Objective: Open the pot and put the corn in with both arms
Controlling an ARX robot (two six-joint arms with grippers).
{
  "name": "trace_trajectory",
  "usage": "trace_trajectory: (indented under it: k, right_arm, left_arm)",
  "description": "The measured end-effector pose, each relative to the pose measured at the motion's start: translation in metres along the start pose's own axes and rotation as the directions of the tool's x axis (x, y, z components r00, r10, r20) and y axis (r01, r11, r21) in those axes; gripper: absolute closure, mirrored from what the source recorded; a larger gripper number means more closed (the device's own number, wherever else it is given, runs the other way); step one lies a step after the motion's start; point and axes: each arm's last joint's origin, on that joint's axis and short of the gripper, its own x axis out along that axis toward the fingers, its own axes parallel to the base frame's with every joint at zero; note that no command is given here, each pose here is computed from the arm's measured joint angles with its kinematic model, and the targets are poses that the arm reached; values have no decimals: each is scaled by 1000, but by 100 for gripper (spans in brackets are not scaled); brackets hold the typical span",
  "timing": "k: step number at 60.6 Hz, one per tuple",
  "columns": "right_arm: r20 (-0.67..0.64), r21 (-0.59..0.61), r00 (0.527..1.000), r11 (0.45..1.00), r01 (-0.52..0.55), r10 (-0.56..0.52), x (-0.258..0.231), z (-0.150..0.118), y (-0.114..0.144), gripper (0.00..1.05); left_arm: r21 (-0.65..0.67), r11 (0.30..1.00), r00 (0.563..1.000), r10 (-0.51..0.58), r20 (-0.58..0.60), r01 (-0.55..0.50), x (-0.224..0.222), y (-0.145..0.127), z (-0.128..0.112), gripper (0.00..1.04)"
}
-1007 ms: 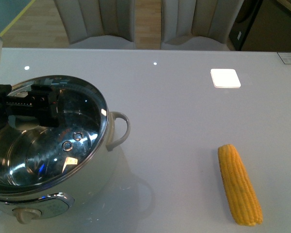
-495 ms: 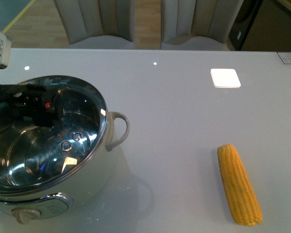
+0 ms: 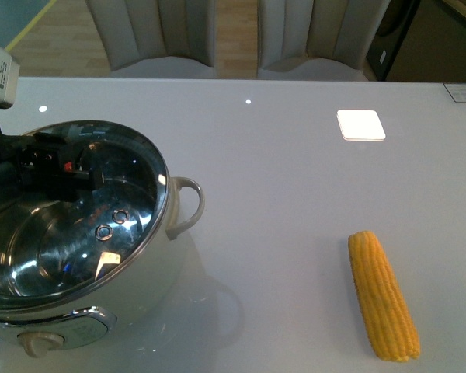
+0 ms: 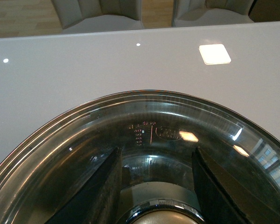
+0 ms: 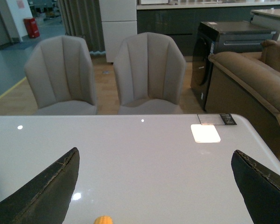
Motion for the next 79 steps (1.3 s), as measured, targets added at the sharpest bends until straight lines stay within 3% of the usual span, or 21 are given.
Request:
trace_trajectory:
  k: [22,45,62,79]
  right_arm:
    - [0,0,1000,1000,0,0,0,0,0,9]
    - [0,0,1000,1000,0,0,0,0,0,9]
    - [0,0,1000,1000,0,0,0,0,0,9]
    - [0,0,1000,1000,0,0,0,0,0,9]
  left_arm:
    - [31,998,998,52,-21,-52,-4,3,13,65]
    - [21,996,995,81,59,-83,-11,14,46,65]
    - [-29,986,979,168,119,-166,-27,52,69,65]
    - [-114,942,938,328,112,-316,-45,112,66,65]
